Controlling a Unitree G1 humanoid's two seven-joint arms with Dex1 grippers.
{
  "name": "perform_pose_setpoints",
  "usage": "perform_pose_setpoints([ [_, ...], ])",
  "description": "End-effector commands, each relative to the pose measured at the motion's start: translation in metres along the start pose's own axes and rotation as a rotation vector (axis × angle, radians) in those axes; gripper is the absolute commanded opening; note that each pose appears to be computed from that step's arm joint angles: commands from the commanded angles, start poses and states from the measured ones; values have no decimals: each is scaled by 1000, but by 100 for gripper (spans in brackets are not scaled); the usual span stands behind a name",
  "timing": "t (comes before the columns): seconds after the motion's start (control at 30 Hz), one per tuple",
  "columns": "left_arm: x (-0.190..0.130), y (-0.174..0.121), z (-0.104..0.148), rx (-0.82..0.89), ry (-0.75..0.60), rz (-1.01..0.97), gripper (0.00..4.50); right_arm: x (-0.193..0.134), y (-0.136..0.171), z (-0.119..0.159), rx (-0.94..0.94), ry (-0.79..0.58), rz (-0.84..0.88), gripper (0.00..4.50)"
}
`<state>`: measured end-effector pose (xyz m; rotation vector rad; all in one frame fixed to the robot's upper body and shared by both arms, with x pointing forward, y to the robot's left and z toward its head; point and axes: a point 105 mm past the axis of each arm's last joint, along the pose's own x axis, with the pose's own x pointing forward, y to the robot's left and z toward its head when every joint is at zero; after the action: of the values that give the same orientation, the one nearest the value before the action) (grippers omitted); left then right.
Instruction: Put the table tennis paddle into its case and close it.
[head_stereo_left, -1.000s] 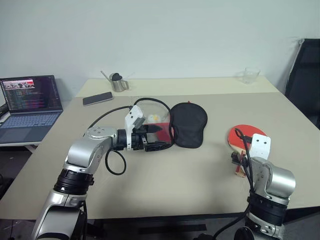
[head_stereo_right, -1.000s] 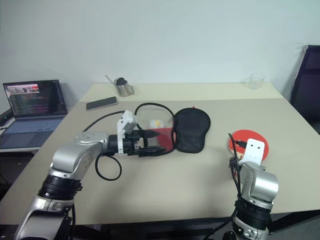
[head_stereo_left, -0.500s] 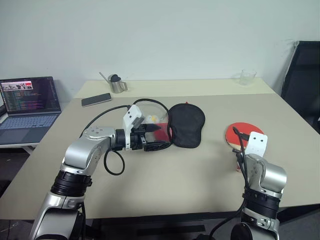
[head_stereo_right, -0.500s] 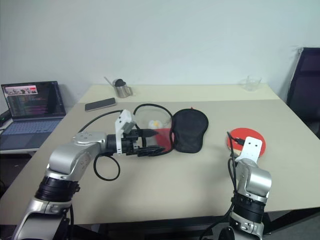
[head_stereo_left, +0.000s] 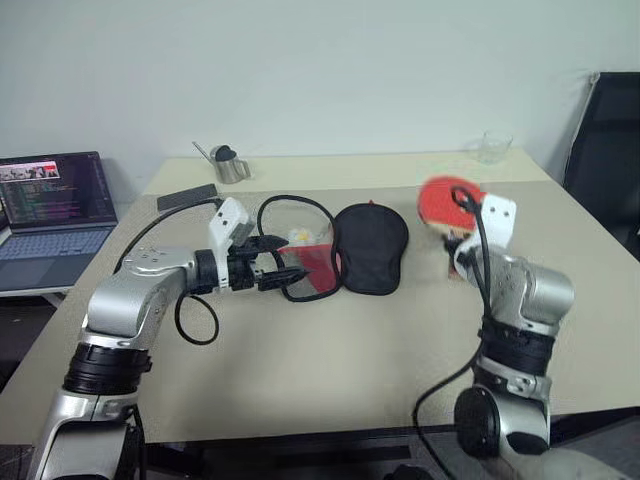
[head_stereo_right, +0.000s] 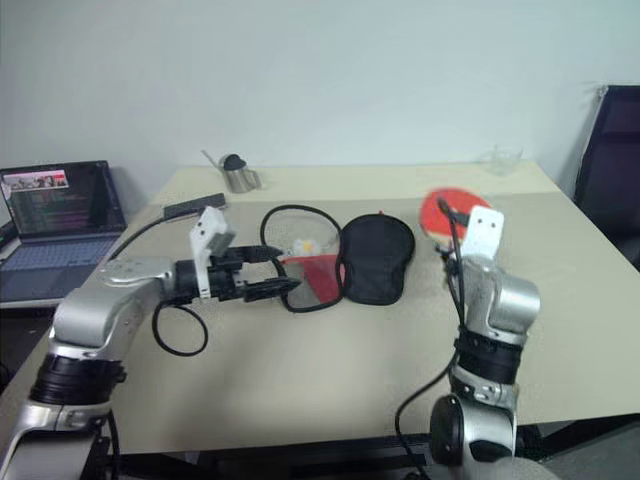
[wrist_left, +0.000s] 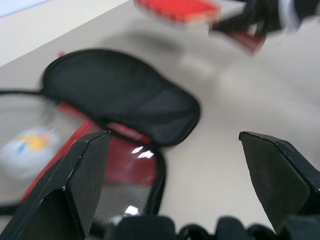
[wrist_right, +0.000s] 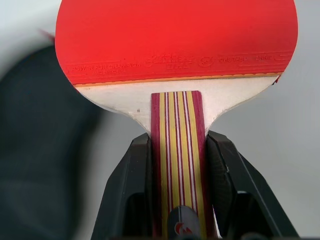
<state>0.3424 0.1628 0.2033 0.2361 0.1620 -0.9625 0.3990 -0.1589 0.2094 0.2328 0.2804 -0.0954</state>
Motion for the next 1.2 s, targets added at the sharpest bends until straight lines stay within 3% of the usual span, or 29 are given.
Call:
perform_pose_setpoints([
  [0.03,-10,5,7,29,-20,48,450,3,40,13,-33,-46,137,111],
  [0.27,-15,-1,0,11,-10,72,450,31,108,0,-53,-31,256,111],
  [0.47,-22,-8,-3,-6,2,96,450,47,130,-21,-31,11,261,111],
  [0.87,-27,-17,-6,-25,21,119,450,60,129,-48,-27,75,195,111],
  [1.2,-27,-18,-6,-29,32,126,450,66,117,-53,-25,66,106,111],
])
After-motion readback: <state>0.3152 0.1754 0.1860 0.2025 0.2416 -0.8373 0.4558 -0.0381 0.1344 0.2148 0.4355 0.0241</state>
